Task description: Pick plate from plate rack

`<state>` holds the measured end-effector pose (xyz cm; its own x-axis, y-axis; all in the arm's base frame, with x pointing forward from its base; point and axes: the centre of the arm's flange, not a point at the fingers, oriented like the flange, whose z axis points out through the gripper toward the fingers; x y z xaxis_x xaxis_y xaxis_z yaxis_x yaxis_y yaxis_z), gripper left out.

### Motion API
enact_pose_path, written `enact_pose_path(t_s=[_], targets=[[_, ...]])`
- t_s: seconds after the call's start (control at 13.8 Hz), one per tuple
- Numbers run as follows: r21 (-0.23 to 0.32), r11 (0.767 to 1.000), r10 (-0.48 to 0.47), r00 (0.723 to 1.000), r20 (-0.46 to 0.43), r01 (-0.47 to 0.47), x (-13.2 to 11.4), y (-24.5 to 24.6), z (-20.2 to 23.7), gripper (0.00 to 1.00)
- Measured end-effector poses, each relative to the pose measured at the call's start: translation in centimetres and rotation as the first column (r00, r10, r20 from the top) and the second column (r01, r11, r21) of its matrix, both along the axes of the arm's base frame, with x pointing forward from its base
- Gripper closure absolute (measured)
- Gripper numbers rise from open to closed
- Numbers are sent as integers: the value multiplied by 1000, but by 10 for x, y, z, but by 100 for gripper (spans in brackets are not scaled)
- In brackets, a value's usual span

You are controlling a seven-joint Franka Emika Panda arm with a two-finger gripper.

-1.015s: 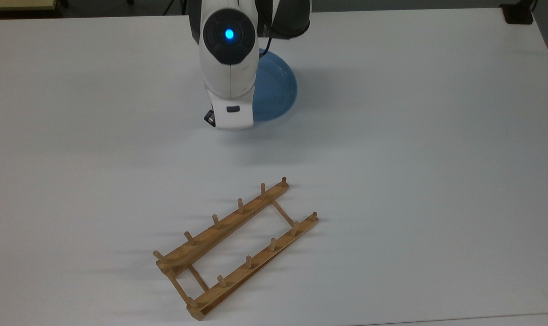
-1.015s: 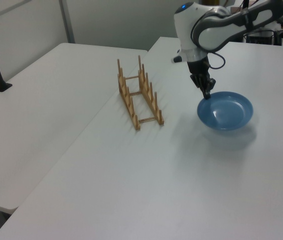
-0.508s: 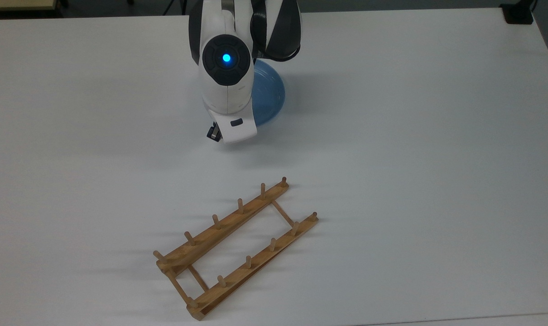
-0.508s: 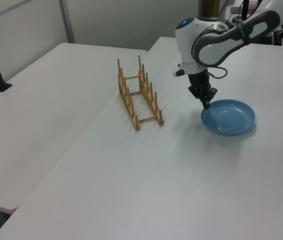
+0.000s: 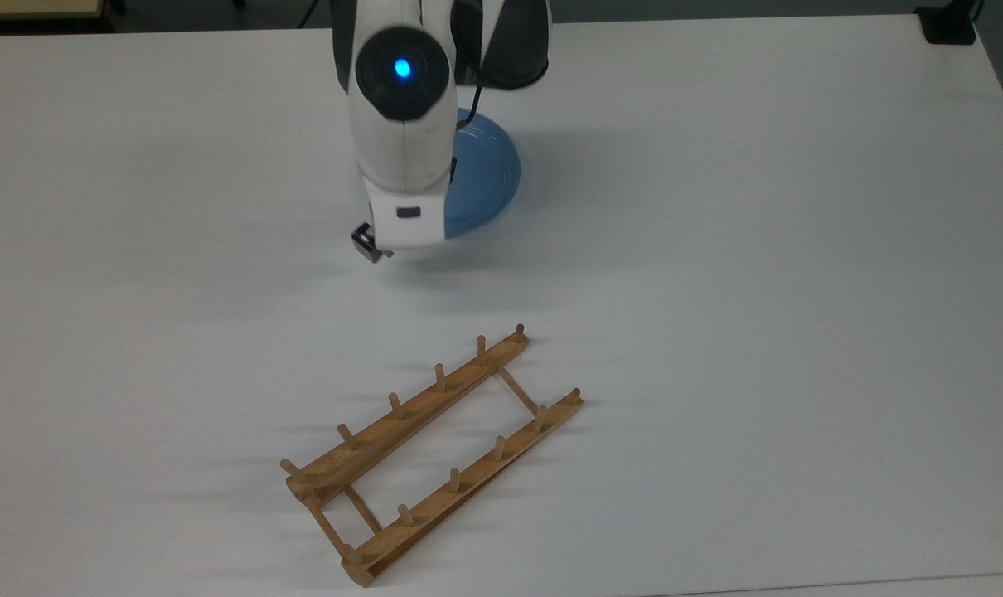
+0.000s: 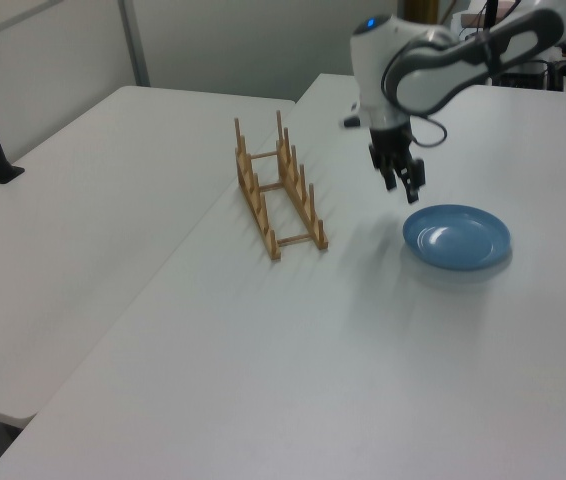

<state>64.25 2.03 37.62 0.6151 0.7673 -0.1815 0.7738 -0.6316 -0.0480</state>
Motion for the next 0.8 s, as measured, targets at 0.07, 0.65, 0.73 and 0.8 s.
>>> enact_pose_path(t_s=[0.07,0.65,0.73,0.8], targets=[[-5,999,-48,999,21,48,-1,-4,20,10],[84,689,-713,653,256,720,-32,-5,164,0],[106,620,-771,579,266,777,-40,-3,181,0],[101,596,-789,557,260,797,-49,-2,190,0]])
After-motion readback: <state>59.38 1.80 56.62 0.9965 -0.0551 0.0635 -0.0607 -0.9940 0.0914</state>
